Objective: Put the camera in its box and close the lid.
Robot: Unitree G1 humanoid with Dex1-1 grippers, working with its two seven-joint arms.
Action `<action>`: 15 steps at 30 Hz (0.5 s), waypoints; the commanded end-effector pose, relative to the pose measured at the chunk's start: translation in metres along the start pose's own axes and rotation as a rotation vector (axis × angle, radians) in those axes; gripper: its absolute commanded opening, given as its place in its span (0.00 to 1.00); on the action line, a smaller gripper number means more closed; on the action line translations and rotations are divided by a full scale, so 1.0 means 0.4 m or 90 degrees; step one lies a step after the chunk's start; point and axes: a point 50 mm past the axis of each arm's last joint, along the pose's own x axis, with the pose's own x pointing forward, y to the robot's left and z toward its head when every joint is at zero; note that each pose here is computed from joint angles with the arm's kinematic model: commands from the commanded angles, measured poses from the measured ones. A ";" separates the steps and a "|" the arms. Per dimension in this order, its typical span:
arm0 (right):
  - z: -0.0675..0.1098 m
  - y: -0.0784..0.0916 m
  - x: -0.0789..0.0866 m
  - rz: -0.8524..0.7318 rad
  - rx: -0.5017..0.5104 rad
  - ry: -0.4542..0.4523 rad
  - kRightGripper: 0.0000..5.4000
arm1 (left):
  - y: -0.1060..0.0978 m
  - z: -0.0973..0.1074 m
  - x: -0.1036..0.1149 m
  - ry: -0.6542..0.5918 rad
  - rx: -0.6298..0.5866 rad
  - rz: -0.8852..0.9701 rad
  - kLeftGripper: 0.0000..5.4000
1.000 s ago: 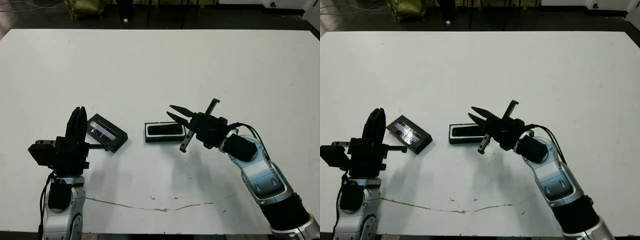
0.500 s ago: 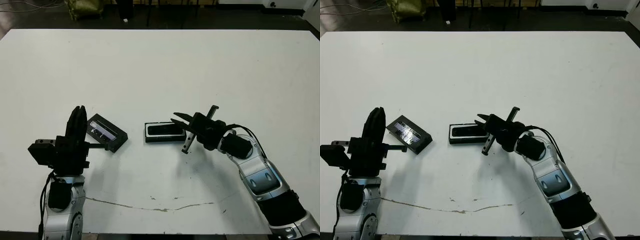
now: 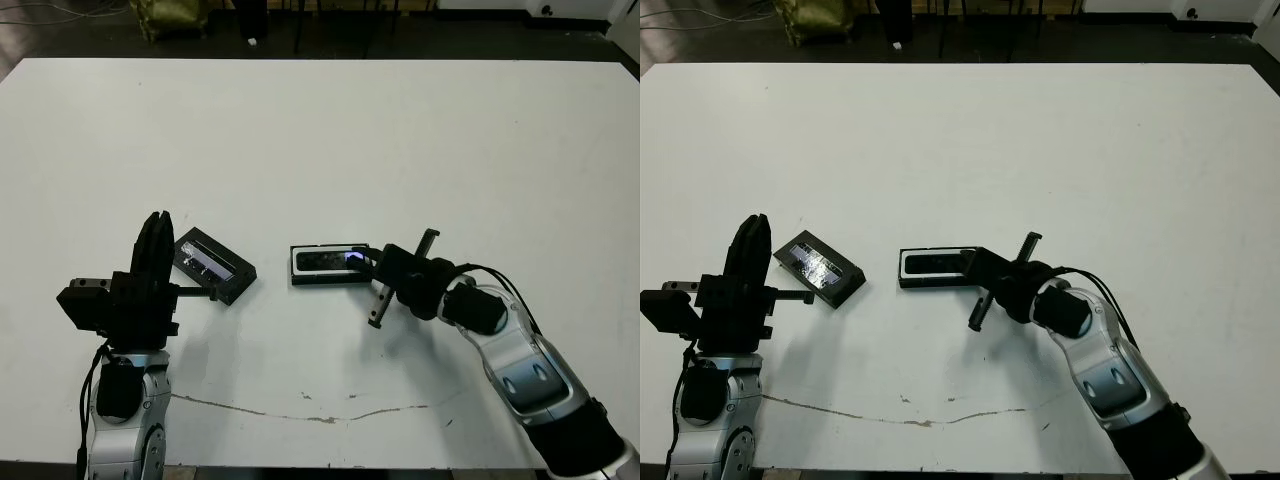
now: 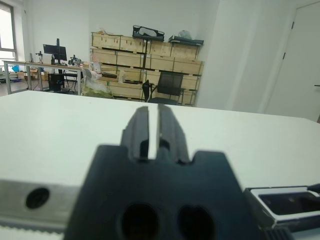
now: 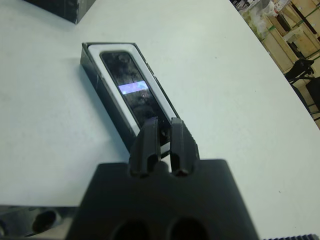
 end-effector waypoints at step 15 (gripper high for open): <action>0.024 -0.108 -0.108 -0.123 0.048 -0.127 0.00 | 0.007 -0.007 -0.008 0.024 -0.001 0.006 0.00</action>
